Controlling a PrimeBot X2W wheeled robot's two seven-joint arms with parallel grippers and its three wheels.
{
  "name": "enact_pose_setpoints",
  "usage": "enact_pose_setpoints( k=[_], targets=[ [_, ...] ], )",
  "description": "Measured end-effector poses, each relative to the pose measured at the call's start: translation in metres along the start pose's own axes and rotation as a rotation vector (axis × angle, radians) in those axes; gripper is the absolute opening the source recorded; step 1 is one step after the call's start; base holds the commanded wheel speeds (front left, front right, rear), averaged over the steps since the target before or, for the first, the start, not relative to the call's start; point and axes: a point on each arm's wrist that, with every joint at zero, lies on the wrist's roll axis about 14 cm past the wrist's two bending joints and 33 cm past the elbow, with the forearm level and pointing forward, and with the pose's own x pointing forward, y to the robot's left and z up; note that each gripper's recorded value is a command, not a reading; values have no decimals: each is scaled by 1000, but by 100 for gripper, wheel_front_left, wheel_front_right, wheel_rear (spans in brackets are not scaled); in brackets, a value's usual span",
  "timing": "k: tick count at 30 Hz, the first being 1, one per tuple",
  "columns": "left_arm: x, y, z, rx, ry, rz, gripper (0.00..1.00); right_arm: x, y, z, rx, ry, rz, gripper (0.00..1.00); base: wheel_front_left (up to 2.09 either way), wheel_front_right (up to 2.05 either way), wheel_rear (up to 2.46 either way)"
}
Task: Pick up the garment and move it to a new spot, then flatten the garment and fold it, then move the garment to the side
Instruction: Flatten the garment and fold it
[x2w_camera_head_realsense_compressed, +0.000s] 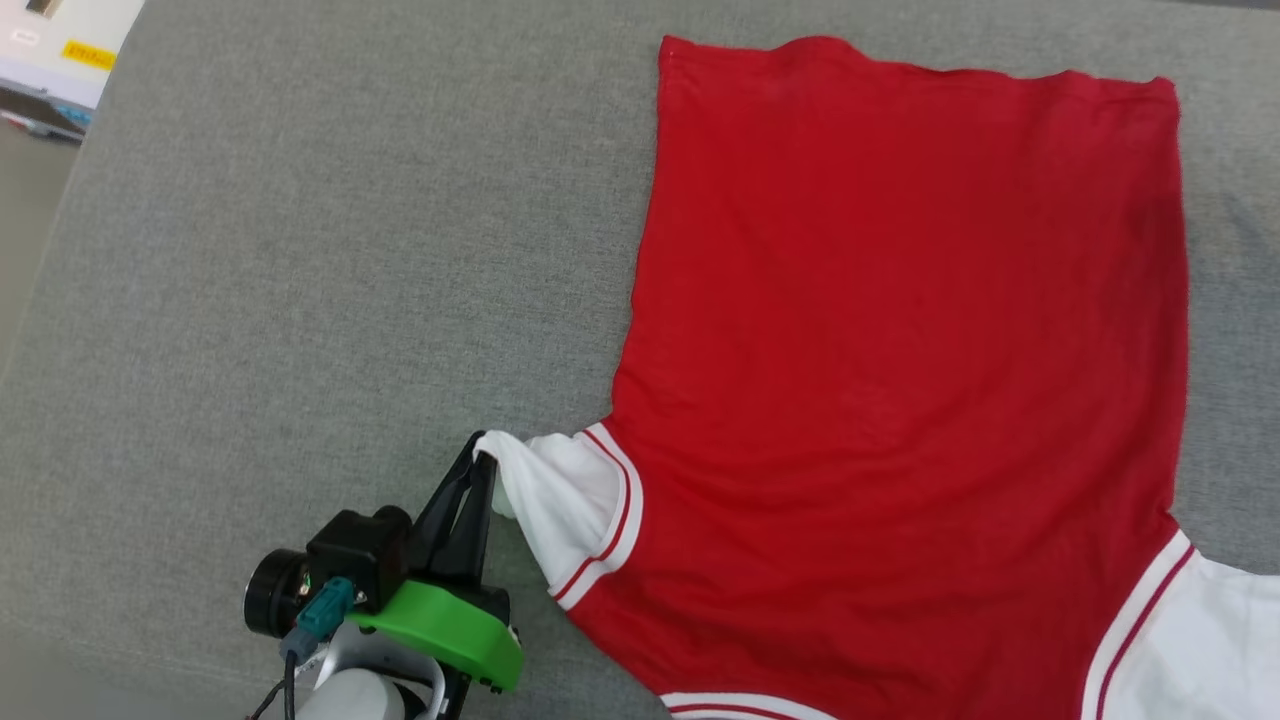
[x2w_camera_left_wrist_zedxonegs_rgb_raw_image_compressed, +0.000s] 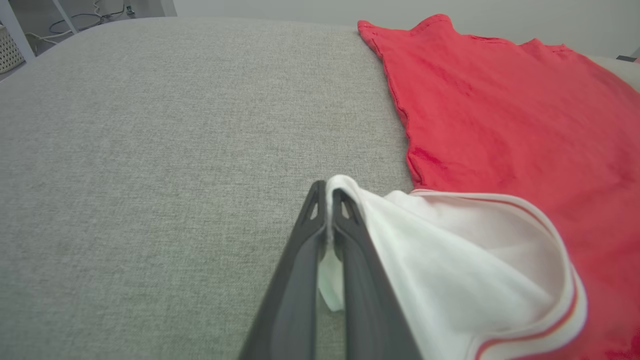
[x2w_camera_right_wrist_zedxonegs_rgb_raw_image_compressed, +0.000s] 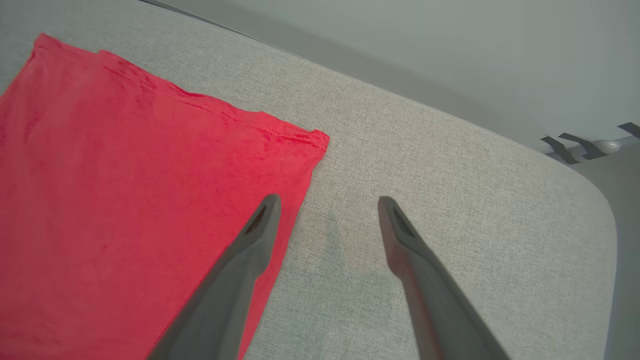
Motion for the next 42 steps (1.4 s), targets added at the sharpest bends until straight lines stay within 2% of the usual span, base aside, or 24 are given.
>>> enact_pose_setpoints(
  k=[4,12,16,20,21,22,23,28,34,39,42],
  targets=[
    [7,6,-7,-6,16,27,0,40,3,-14,15,136,23,100,0,0,0],
    [19,16,-25,-4,60,58,0,113,14,-57,36,304,37,100,0,0,0],
    [21,23,-33,-5,79,82,0,137,21,-85,30,379,53,100,0,0,0],
    [20,29,-38,-3,92,103,0,148,25,-94,35,395,72,100,0,0,0],
    [20,30,-38,0,92,105,0,149,24,-94,36,395,74,87,0,0,0],
    [20,32,-38,3,92,109,0,150,24,-94,38,391,75,22,0,0,0],
    [20,32,-39,6,92,109,0,150,23,-93,39,389,76,0,0,0,0],
    [20,34,-36,7,82,113,0,147,22,-84,39,337,71,0,0,0,0],
    [14,34,-31,3,64,115,0,131,26,-57,23,205,76,0,0,0,0],
    [6,33,-23,3,41,110,0,97,20,-32,-12,78,77,0,0,0,0],
    [-1,32,-21,3,33,111,0,73,13,-29,-30,28,73,0,0,0,0]
  ],
)
